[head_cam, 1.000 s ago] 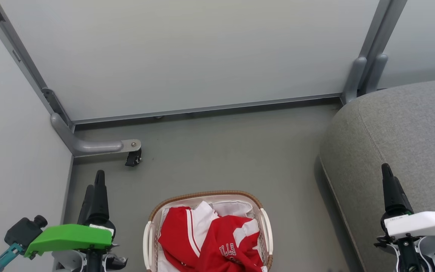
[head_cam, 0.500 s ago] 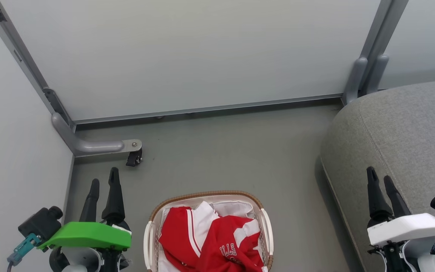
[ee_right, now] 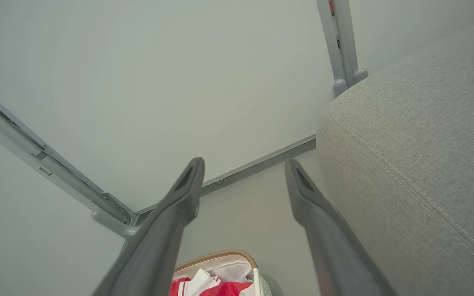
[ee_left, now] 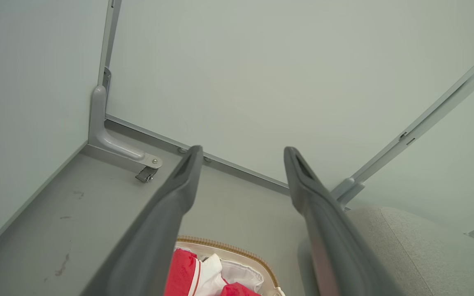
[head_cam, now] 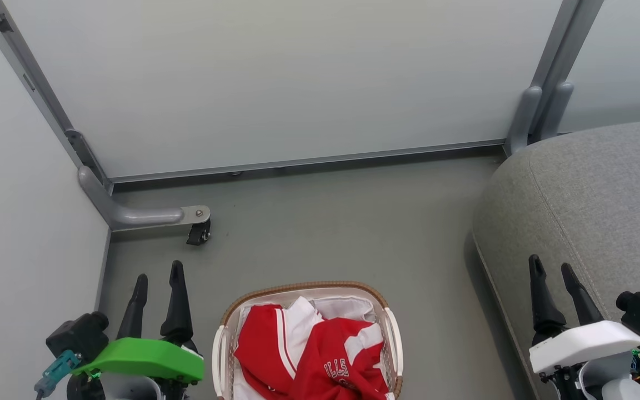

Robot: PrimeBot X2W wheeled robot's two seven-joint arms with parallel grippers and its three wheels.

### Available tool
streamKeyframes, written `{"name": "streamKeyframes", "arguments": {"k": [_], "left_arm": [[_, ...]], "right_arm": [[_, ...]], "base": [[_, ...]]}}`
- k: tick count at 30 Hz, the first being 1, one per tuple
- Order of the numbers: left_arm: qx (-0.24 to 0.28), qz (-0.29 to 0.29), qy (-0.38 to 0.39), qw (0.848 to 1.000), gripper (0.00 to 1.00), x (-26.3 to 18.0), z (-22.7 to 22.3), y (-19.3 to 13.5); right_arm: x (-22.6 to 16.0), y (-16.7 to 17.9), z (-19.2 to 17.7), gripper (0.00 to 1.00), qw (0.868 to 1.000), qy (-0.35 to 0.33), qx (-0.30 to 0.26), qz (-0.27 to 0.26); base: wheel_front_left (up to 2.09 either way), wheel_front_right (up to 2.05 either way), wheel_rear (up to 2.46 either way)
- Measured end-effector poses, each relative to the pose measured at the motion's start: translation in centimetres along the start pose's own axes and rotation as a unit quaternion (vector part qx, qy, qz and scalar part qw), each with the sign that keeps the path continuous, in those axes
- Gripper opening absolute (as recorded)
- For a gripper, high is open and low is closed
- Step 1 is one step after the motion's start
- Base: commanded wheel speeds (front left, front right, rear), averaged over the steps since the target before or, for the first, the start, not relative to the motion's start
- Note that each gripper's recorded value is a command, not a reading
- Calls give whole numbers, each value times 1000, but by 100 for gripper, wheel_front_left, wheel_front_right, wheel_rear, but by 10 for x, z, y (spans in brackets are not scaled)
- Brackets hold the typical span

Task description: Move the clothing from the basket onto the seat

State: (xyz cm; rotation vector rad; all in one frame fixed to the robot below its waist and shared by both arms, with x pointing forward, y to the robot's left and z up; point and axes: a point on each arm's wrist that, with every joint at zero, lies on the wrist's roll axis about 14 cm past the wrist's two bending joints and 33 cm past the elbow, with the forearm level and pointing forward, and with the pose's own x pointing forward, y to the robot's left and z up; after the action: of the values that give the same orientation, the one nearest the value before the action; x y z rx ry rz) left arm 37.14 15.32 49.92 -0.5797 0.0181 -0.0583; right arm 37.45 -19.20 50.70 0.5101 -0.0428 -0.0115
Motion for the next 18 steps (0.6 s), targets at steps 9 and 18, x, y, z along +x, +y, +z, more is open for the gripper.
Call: {"name": "streamKeyframes", "arguments": {"k": [9,18], "left_arm": [[39,4,8,999,100,-4,-8,5],[76,4,13,997,100,-7,-13,8]], "right_arm": [[-1,5,-5,100,999,5,-46,12],[-2,8,-9,100,996,7,-88,23]], "base": [[0,0,0],[0,0,0]]}}
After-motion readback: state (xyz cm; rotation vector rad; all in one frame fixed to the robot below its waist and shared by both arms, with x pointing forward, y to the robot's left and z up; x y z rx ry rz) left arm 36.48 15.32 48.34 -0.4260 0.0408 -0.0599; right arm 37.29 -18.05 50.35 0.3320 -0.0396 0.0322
